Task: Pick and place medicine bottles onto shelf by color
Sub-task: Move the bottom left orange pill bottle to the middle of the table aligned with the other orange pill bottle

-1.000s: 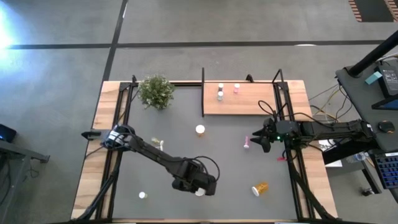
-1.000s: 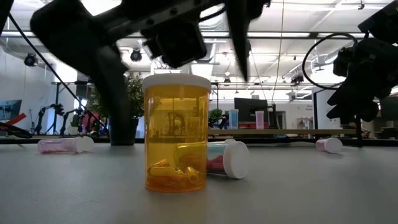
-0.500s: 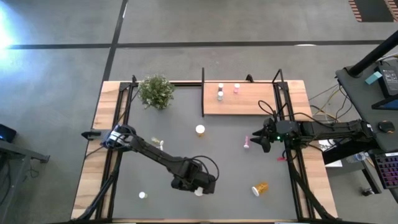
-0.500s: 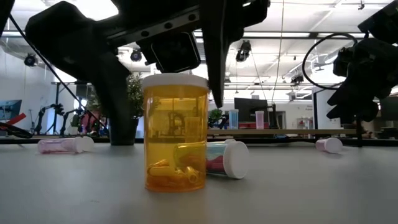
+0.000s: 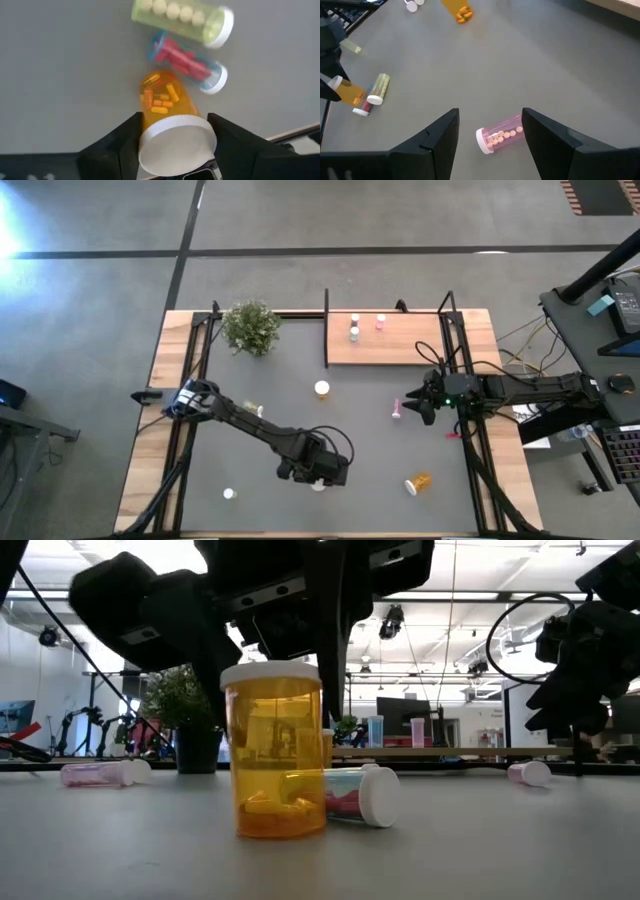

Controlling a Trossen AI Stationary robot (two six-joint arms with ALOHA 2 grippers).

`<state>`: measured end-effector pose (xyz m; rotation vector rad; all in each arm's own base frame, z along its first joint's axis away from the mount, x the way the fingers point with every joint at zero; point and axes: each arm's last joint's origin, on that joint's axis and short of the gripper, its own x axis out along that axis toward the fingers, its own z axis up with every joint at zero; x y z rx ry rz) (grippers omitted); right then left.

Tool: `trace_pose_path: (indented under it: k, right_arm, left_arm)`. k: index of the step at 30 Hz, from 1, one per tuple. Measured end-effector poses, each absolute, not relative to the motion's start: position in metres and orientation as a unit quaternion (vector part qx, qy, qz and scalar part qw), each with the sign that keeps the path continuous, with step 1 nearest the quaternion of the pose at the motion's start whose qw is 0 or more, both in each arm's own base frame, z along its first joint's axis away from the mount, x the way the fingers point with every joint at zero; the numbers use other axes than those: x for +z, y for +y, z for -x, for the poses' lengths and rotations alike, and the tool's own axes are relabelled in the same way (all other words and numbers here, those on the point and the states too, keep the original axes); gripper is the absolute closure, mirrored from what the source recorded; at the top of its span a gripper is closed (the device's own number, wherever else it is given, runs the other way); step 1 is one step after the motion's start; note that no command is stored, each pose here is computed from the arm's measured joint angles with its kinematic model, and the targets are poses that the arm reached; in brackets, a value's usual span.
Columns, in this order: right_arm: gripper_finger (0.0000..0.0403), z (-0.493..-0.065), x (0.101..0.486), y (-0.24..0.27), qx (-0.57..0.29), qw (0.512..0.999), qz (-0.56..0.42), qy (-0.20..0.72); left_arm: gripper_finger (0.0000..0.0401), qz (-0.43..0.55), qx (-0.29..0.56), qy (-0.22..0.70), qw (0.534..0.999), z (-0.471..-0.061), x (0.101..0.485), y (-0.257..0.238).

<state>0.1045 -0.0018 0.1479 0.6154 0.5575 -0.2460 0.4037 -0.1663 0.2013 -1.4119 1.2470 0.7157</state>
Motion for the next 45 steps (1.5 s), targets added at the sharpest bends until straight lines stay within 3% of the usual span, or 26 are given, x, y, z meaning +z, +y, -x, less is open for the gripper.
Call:
trace_pose_path:
  k: [8, 16, 29, 45]
  right_arm:
    - [0.0197, -0.105, 0.148, -0.002, -0.119, 0.908, -0.298, 0.27]
    - [0.0197, -0.105, 0.148, -0.002, -0.119, 0.908, -0.298, 0.27]
    - [0.0197, -0.105, 0.148, -0.002, -0.119, 0.908, -0.298, 0.27]
    - [0.0197, -0.105, 0.148, -0.002, -0.119, 0.908, -0.298, 0.27]
  left_arm:
    - [0.0202, 0.57, 0.315, 0.534, 0.539, -0.412, 0.23, -0.135]
    - [0.02, 0.534, 0.317, 0.521, 0.586, -0.423, 0.254, -0.086]
    - [0.0198, 0.51, 0.353, 0.522, 0.586, -0.425, 0.235, -0.011]
    - [0.0198, 0.499, 0.385, 0.519, 0.578, -0.427, 0.21, 0.017]
